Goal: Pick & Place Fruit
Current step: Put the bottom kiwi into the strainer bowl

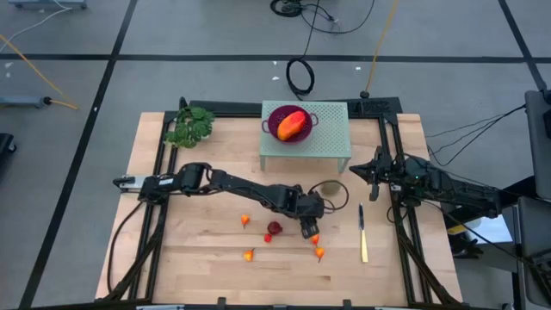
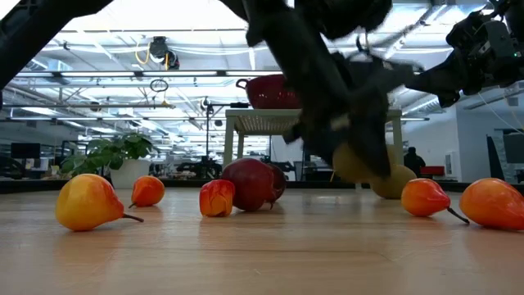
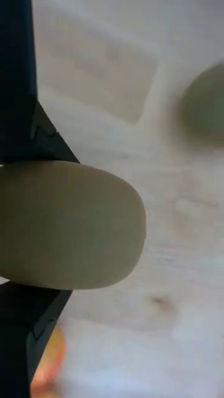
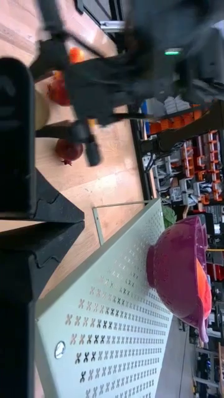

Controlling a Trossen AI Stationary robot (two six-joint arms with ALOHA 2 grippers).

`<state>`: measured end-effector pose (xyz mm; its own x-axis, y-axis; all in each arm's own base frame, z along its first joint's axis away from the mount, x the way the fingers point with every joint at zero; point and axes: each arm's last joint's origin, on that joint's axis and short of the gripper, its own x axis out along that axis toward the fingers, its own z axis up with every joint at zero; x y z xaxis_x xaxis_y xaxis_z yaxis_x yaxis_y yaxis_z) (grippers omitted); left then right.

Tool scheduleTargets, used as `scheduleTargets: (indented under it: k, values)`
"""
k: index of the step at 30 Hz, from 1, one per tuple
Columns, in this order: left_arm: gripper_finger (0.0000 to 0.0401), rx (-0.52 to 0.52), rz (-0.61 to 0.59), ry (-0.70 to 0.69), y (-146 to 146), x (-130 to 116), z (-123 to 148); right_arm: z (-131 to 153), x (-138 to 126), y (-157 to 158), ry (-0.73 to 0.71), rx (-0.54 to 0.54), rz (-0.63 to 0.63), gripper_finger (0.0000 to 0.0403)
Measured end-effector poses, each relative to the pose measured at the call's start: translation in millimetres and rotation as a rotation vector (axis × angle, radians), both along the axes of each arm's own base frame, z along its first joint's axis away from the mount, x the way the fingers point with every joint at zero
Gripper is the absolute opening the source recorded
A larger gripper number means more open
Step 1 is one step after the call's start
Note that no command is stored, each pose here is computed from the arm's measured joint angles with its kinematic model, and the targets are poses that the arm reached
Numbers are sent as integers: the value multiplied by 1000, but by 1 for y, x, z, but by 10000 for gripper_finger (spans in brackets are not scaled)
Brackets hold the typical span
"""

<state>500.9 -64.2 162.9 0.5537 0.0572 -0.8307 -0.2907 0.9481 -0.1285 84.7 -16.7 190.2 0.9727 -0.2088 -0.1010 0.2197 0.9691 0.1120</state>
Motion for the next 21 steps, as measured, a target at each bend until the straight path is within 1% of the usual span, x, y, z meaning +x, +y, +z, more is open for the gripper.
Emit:
scheduleTargets:
  k: [4, 6, 10, 13, 15, 21]
  values:
    - [214, -4, 16, -49, 6, -8, 36, 0, 0, 0, 0, 0, 0, 0]
    - [208, -5, 20, -66, 8, -14, 55, 0, 0, 0, 0, 0, 0, 0]
    - [208, -27, 42, -128, 9, -30, 99, 0, 0, 0, 0, 0, 0, 0]
    - [215, -39, 91, -175, 8, -45, 129, 0, 0, 0, 0, 0, 0, 0]
    - [217, -27, 125, -202, 6, -56, 146, 0, 0, 0, 0, 0, 0, 0]
    - [208, 1, 235, -324, 2, -83, 191, 0, 0, 0, 0, 0, 0, 0]
